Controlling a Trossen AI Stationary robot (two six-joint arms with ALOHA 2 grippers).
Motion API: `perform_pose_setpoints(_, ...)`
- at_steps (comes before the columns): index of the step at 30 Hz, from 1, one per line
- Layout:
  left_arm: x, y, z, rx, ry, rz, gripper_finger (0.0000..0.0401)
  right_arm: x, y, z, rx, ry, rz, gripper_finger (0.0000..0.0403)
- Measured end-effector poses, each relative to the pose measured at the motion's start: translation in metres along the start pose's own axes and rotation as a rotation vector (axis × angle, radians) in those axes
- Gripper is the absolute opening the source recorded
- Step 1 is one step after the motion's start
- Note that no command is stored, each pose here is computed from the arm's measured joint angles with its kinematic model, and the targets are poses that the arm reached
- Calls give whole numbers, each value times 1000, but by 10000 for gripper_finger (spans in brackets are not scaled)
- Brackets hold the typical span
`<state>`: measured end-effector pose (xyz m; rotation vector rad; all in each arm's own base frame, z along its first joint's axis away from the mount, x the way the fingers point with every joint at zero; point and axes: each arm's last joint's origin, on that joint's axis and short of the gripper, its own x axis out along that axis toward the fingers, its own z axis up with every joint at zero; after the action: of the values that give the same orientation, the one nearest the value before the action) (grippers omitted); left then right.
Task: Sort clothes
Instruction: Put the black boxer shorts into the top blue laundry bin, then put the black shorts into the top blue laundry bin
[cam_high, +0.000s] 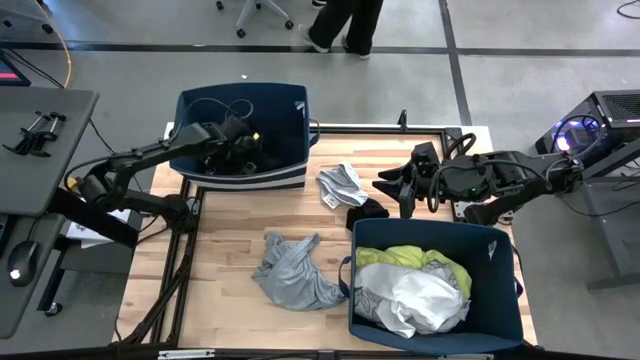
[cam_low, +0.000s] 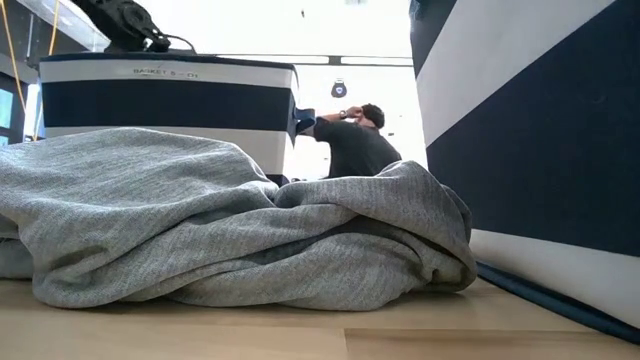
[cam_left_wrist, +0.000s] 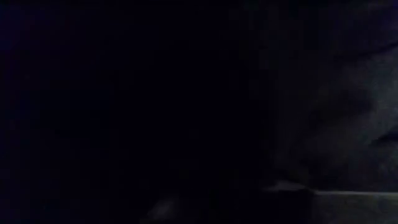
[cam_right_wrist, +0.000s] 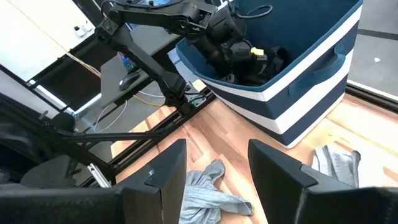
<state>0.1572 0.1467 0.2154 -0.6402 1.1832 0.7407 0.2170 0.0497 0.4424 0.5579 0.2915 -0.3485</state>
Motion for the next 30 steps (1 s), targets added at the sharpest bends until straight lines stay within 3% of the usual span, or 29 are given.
perform_pose_setpoints(4, -8, 1, 3, -99, 35, -241, 91, 0, 0, 0, 0, 2, 2, 162)
perform_pose_setpoints(8, -51, -5, 18, -89, -66, -431, 116, 0, 1, 1, 3, -5, 7, 162)
perform_pose_setpoints(13, -124, -10, 30, -19, -335, -435, 117, 4, 4, 4, -1, -41, 30, 162)
perform_pose_setpoints(18, -194, -16, 12, 106, -612, -386, 108, 36, -3, 11, 8, -10, -31, 162)
perform_pose_setpoints(24, -235, -14, -28, 165, -797, -409, 103, 102, -34, 26, 89, 354, -206, 162)
perform_pose_setpoints(30, -248, -9, -54, 182, -854, -432, 103, 156, -93, 13, 256, 906, -602, 167)
